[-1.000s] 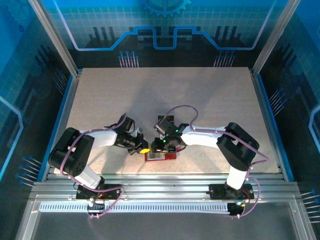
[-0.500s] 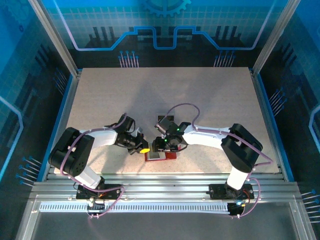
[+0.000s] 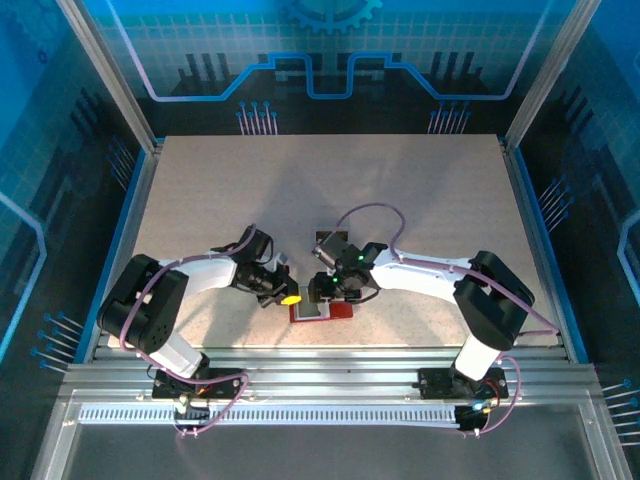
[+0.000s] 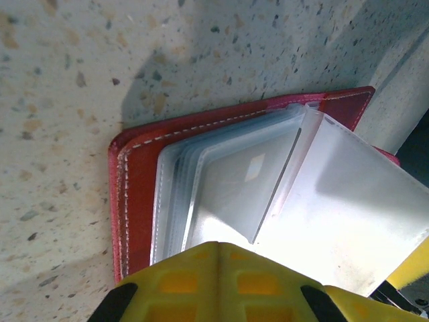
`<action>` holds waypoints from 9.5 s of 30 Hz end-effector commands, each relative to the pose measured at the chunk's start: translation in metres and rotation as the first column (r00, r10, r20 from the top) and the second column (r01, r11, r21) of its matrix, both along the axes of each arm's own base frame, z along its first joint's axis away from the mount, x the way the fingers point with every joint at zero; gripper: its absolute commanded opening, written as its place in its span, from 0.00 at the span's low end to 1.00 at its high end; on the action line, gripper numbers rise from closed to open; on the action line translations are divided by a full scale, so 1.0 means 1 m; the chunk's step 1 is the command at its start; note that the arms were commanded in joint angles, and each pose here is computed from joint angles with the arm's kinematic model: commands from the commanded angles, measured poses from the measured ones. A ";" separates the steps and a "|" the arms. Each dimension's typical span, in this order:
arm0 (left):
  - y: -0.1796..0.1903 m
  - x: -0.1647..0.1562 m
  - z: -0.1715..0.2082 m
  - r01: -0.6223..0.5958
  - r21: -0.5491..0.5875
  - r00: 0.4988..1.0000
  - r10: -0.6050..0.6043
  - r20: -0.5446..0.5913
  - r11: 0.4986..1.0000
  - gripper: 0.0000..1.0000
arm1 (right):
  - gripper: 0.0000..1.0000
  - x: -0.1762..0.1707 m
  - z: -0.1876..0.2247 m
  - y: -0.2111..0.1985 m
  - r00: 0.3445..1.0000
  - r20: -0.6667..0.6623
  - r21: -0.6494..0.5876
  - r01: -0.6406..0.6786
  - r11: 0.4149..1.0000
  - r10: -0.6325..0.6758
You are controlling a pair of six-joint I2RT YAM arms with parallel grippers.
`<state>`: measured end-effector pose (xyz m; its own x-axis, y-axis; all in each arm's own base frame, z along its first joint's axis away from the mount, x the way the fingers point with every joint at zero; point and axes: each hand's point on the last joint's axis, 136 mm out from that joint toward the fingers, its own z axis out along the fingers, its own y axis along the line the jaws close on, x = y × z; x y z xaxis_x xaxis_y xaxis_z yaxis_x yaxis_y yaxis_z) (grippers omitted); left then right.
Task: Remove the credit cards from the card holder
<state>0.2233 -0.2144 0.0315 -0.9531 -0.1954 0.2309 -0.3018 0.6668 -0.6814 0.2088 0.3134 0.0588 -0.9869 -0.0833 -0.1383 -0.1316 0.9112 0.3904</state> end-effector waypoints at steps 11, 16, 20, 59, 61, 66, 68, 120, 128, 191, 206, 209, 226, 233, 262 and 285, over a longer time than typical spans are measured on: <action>-0.006 0.003 0.017 0.033 -0.005 0.998 -0.033 0.045 0.999 0.02 | 0.45 0.003 0.006 -0.033 0.999 0.031 -0.046 0.029 0.999 -0.028; -0.006 0.002 0.018 0.033 -0.003 0.998 -0.033 0.046 0.999 0.02 | 0.30 0.004 0.001 -0.041 0.999 0.027 -0.049 0.038 0.998 -0.037; -0.007 0.002 0.018 0.034 -0.004 0.998 -0.033 0.046 0.999 0.02 | 0.16 0.003 -0.003 -0.043 0.999 0.022 -0.047 0.039 0.998 -0.038; -0.021 0.002 0.015 0.068 -0.009 0.997 -0.068 0.046 0.998 0.02 | 0.29 0.008 0.030 -0.025 0.996 0.042 0.146 0.076 0.986 -0.083; -0.022 0.001 0.013 0.072 -0.009 0.996 -0.071 0.044 0.997 0.02 | 0.28 0.013 0.034 -0.012 0.995 0.032 0.239 0.089 0.967 -0.099; -0.024 -0.003 0.010 0.084 -0.014 0.996 -0.084 0.035 0.996 0.02 | 0.24 0.013 0.015 0.001 0.992 -0.067 0.347 0.124 0.930 -0.108; -0.024 -0.004 0.009 0.088 -0.013 0.996 -0.087 0.035 0.996 0.02 | 0.23 0.014 0.007 0.002 0.991 -0.080 0.334 0.124 0.934 -0.103; -0.011 -0.013 -0.008 0.099 0.072 0.995 -0.100 0.008 0.992 0.02 | 0.22 0.003 -0.042 0.002 0.981 -0.177 0.258 0.124 0.958 -0.079; -0.010 -0.013 -0.009 0.098 0.074 0.995 -0.099 0.007 0.992 0.02 | 0.22 0.004 -0.037 -0.004 0.985 -0.151 0.225 0.115 0.967 -0.081; -0.001 -0.019 -0.007 0.122 0.132 0.992 -0.125 0.014 0.984 0.01 | 0.24 0.003 -0.027 0.006 0.990 -0.129 0.252 0.083 0.964 -0.052; -0.019 -0.012 0.006 0.143 0.106 0.988 -0.148 0.040 0.984 0.01 | 0.24 0.008 -0.008 -0.002 0.992 -0.108 0.314 0.102 0.944 -0.072; -0.018 -0.013 0.002 0.149 0.120 0.988 -0.154 0.031 0.982 0.01 | 0.24 0.007 -0.012 -0.008 0.990 -0.114 0.299 0.110 0.948 -0.079; -0.003 -0.019 -0.014 0.169 0.210 0.985 -0.173 0.004 0.963 0.01 | 0.26 0.003 -0.035 -0.009 0.982 -0.178 0.277 0.110 0.955 -0.061; -0.004 -0.020 -0.016 0.169 0.209 0.985 -0.172 -0.003 0.963 0.00 | 0.26 0.003 -0.035 -0.004 0.981 -0.186 0.306 0.103 0.946 -0.047; -0.002 -0.021 -0.019 0.166 0.218 0.986 -0.168 -0.012 0.962 0.00 | 0.25 0.002 -0.020 0.007 0.979 -0.201 0.395 0.110 0.912 -0.031; -0.001 -0.022 -0.019 0.166 0.219 0.986 -0.167 -0.016 0.961 0.00 | 0.09 0.002 -0.023 0.000 0.980 -0.192 0.399 0.128 0.908 -0.054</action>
